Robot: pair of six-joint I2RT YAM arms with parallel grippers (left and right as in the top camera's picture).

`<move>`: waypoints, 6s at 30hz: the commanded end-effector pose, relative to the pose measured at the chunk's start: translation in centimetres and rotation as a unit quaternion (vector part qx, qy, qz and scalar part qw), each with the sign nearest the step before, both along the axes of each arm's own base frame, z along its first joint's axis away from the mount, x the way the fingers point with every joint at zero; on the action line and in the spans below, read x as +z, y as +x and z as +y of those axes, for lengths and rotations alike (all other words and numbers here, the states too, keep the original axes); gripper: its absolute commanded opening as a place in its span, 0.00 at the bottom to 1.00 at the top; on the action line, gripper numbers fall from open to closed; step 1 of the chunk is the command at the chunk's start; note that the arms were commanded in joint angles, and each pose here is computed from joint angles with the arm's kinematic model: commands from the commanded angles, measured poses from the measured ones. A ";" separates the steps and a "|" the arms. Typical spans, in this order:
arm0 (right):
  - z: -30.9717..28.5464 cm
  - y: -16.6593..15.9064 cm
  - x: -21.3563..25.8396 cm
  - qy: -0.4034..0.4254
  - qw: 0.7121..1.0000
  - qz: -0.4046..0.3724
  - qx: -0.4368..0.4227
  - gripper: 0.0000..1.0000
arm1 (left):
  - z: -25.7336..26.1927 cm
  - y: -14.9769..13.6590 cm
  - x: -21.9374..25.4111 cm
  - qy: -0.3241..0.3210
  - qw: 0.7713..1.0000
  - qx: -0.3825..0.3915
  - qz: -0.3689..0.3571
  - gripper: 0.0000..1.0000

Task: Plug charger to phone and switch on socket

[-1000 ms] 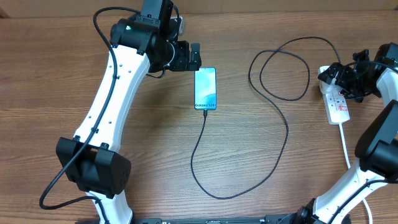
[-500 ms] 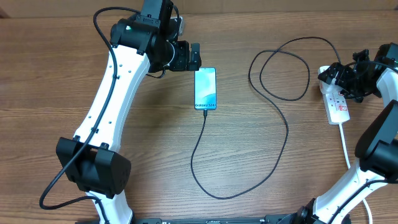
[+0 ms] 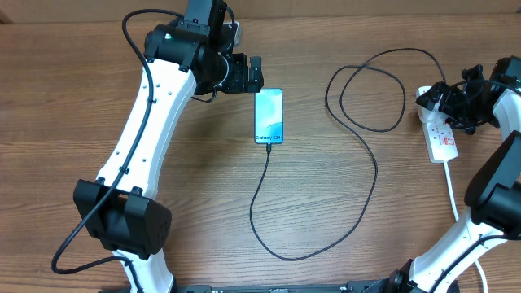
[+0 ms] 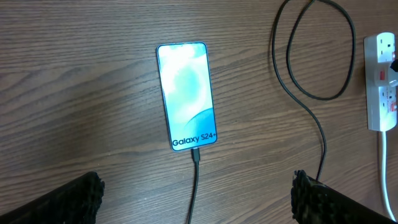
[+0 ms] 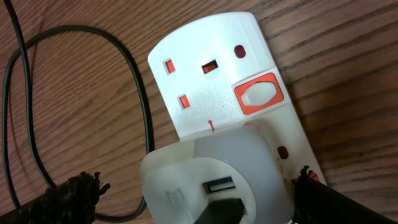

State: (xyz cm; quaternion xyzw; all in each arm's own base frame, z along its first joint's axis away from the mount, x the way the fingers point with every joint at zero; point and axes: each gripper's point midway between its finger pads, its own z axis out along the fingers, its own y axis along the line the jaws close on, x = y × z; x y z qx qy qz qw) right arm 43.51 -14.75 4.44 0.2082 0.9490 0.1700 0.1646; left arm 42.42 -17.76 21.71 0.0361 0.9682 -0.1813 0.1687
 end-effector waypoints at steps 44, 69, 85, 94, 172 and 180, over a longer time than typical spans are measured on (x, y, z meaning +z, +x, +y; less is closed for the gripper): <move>-1.1 0.4 3.2 -0.032 0.997 0.040 -0.057 1.00 | 0.1 0.1 0.7 0.002 1.000 -0.007 -0.013 1.00; 0.7 -4.8 17.1 -0.058 0.992 -0.018 -0.113 1.00 | 0.1 0.1 0.7 0.002 1.000 -0.007 -0.013 1.00; 0.7 -4.9 17.1 -0.057 0.992 -0.017 -0.113 1.00 | 0.1 0.1 0.7 0.002 1.000 -0.007 -0.013 1.00; 0.7 -4.9 17.1 -0.057 0.992 -0.017 -0.113 1.00 | 0.1 0.1 0.7 0.003 1.000 -0.008 -0.014 1.00; 0.7 -4.9 17.1 -0.057 0.992 -0.017 -0.113 1.00 | 16.4 -17.9 -6.1 0.088 0.830 0.122 -0.537 1.00; 0.7 -4.9 17.1 -0.058 0.992 -0.017 -0.113 1.00 | 16.5 -17.9 -6.1 0.089 0.830 0.123 -0.537 1.00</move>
